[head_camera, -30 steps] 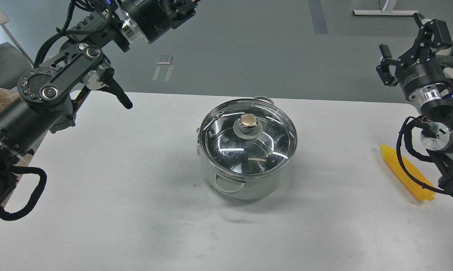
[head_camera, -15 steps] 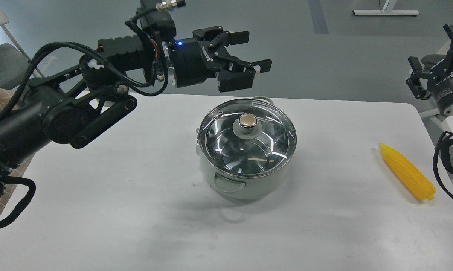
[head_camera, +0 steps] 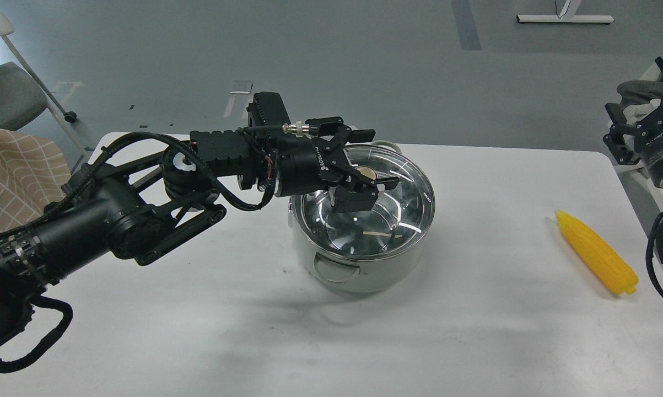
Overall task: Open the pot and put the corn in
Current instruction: 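Grasp the brass knob of the glass lid with the left gripper and lift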
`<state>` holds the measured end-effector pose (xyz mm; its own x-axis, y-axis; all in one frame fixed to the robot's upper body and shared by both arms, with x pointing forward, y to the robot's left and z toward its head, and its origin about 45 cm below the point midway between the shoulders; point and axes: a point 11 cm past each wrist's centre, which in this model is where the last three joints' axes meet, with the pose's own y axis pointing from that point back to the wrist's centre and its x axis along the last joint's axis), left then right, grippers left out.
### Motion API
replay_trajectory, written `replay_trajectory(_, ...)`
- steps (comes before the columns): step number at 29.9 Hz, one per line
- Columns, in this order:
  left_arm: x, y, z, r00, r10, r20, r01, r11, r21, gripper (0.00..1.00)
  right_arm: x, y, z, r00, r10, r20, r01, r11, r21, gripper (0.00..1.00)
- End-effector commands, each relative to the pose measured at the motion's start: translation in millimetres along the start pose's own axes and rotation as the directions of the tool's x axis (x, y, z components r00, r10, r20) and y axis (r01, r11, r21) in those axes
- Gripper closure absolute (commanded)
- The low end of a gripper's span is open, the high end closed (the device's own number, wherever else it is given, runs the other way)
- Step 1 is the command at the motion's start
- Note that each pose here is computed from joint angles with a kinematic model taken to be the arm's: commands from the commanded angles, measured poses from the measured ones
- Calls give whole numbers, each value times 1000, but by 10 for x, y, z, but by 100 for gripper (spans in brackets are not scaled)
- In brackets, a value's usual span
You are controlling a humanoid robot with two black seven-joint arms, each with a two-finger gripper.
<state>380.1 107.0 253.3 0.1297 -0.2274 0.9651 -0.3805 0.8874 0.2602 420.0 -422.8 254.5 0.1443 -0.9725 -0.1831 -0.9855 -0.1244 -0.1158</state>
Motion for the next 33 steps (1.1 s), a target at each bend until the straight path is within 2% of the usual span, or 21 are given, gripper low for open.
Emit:
replay_trajectory(1, -177, 25, -43, 999, -17, -37, 18, 1000, 25, 4, -20, -5, 11, 1000, -3, 4, 3, 1000, 0, 0)
replay_trajectory(11, -299, 4, -88, 998, -23, -64, 26, 998, 49, 5, -30, -9, 25, 1000, -2, 6, 2, 1000, -1, 0)
replay_trajectory(16, -377, 7, -84, 996, -29, -81, 33, 998, 57, 14, -34, -12, 26, 1000, -2, 8, 2, 1000, 0, 0)
replay_trajectory(17, -383, 8, -83, 996, -29, -82, 34, 998, 59, 17, -34, -12, 26, 1000, -2, 8, 2, 1000, 0, 0)
replay_trajectory(19, -413, 15, -85, 996, -31, -89, 37, 997, 67, 29, -27, -10, 27, 1000, 0, 7, 0, 1000, 0, 0)
replay_trajectory(20, -420, 16, -83, 995, -31, -91, 37, 997, 68, 31, -31, -12, 26, 1000, 0, 7, 0, 1000, 0, 0)
replay_trajectory(23, -426, 19, -93, 995, -33, -92, 39, 997, 73, 44, -31, -15, 35, 1000, 8, 5, -8, 1000, 0, 0)
replay_trajectory(25, -430, 18, -91, 995, -34, -92, 41, 997, 72, 65, -36, -16, 35, 1000, 7, 5, -7, 1000, 0, 0)
replay_trajectory(28, -431, 24, -91, 995, -33, -92, 40, 997, 71, 74, -30, -14, 30, 1000, 8, 4, -8, 1000, 0, 0)
replay_trajectory(29, -431, 24, -90, 995, -33, -92, 40, 997, 71, 80, -30, -14, 30, 1000, 8, 4, -8, 1000, 0, 0)
replay_trajectory(30, -430, 19, -86, 995, -33, -93, 39, 997, 70, 92, -33, -19, 24, 1000, 7, 4, -7, 1000, 1, 0)
replay_trajectory(33, -371, 10, -69, 996, -21, -84, 26, 998, 62, 97, -35, -15, 29, 1000, 6, 4, -6, 1000, 0, 0)
